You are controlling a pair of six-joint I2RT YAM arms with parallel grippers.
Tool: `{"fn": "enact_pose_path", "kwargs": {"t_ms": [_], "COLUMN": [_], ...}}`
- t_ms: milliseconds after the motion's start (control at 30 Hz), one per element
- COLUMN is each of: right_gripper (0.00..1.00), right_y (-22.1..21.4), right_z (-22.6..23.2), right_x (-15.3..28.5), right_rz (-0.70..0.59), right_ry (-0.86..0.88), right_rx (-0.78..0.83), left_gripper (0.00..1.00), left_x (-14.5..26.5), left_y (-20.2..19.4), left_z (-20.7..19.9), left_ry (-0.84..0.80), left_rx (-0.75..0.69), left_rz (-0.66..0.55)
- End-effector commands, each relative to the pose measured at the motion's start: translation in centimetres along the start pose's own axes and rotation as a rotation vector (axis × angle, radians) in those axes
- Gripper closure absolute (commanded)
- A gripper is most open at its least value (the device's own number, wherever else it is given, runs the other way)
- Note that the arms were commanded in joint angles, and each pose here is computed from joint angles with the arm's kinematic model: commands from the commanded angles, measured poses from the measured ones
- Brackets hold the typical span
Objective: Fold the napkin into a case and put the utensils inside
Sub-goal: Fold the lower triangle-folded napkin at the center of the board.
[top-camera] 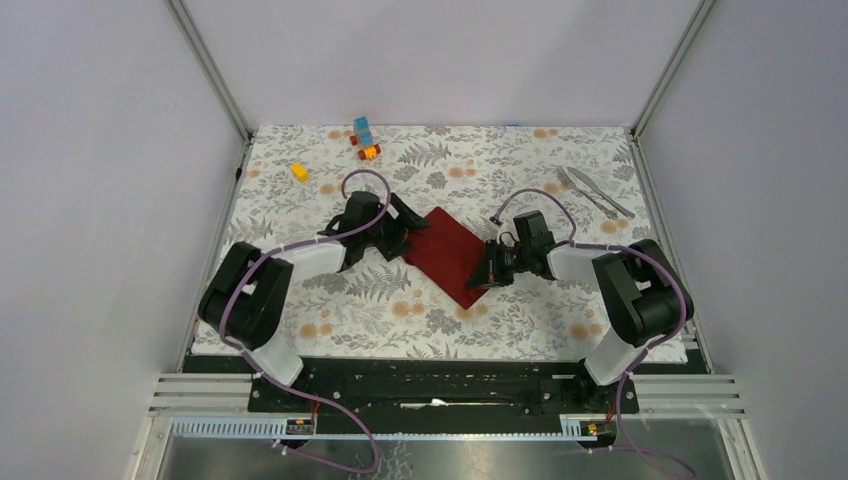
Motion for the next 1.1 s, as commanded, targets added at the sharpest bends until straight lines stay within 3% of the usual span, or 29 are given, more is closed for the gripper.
{"fn": "enact_pose_path", "kwargs": {"t_ms": [0,133,200,367,533,933,1067], "right_gripper": [1.0,1.0,1.0,1.0,1.0,1.0,0.85], "right_y": [0.9,1.0,1.0,1.2,1.3,1.8,2.2], "right_z": [0.3,0.2,0.2,0.4,0.4,0.2,0.0], "right_x": [0.0,-0.1,-0.1,-0.1,-0.1,-0.5,-0.2], "right_rz": [-0.017,-0.016,-0.016,-0.02,-0.019,-0.02,-0.031], "right_ry": [0.02,0.02,0.02,0.026,0.027,0.017,-0.019], "right_rx": [0.015,0.011,0.012,0.018,0.02,0.021,0.041], "left_gripper": [0.12,0.13,0.19,0.58,0.78,0.82,0.83], "left_x": [3.6,5.1,5.3,5.0,3.3,0.5,-0.7], "left_y": [0.1,0.5,1.2,2.8,2.9,3.1,3.2], "left_z": [-2.9,-2.2,-1.2,-0.5,-1.0,-1.2,-0.8], "left_ry": [-0.165,-0.191,-0.182,-0.241,-0.3,-0.401,-0.403], "left_rx": [-0.153,-0.205,-0.195,-0.145,-0.126,-0.095,-0.085], "left_rz": [-0.03,-0.047,-0.061,-0.052,-0.007,0.025,0.039]}}
Point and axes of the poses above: each gripper's point midway between its finger pads, its own x axis back along the fingers, its own z axis along the line the jaws close on, y = z × x, the point moved 1 cm from there along x, back along the fingers, and after that the axes turned 3 degrees about -x, right-handed, at the moved point
